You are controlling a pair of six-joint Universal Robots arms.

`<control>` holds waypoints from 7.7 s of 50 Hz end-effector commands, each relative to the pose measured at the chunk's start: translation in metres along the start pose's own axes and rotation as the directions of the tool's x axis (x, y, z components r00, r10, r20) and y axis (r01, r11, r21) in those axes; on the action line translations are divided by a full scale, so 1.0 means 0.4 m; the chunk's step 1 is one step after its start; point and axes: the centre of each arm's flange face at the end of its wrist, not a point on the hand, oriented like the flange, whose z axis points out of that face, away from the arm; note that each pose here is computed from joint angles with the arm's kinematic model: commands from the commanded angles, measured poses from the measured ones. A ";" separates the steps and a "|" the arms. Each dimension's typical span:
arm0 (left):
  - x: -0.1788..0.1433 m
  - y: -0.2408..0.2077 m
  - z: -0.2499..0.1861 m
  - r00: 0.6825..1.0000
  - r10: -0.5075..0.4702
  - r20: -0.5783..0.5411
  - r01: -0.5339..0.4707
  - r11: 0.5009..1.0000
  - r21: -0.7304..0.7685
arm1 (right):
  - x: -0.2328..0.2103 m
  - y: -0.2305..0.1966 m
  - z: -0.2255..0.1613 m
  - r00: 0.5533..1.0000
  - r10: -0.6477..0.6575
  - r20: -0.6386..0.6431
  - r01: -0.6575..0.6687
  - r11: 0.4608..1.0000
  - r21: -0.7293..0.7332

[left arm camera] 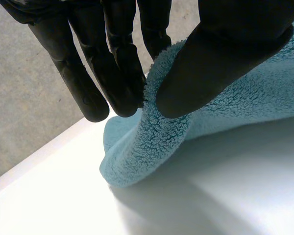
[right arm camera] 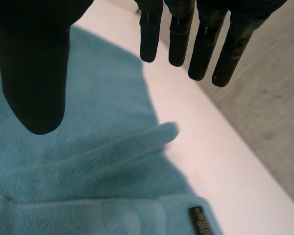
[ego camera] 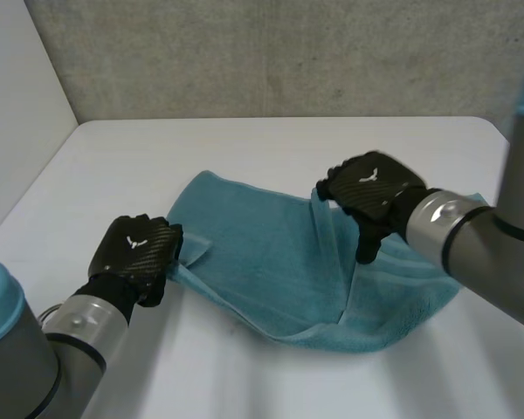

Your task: Fold the laundry

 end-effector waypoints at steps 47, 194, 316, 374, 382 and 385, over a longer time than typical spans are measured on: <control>-0.027 0.012 -0.019 0.999 -0.014 0.037 0.015 1.000 -0.026 | 0.085 0.281 0.283 0.943 -0.332 0.010 0.325 0.917 -0.231; -0.244 0.083 0.336 0.897 0.436 -0.074 -0.441 0.893 -0.090 | 0.145 0.343 0.018 0.919 0.068 -0.388 -0.083 0.996 -0.021; -0.438 0.075 0.306 0.976 0.066 0.209 -0.046 0.994 -0.095 | 0.283 0.306 0.106 0.920 -0.153 -0.361 0.072 0.971 -0.227; -0.337 -0.060 0.430 0.958 0.126 0.258 -0.179 0.965 0.190 | 0.457 0.179 0.121 0.757 0.084 -0.648 -0.037 0.996 0.086; -0.310 -0.056 0.341 0.974 0.044 0.222 -0.083 0.982 0.171 | 0.411 0.301 0.014 0.835 0.239 -0.496 -0.335 0.935 -0.113; -0.298 -0.042 0.318 0.979 -0.003 0.205 -0.029 0.987 0.157 | 0.390 0.347 0.000 0.835 0.271 -0.478 -0.389 0.906 -0.165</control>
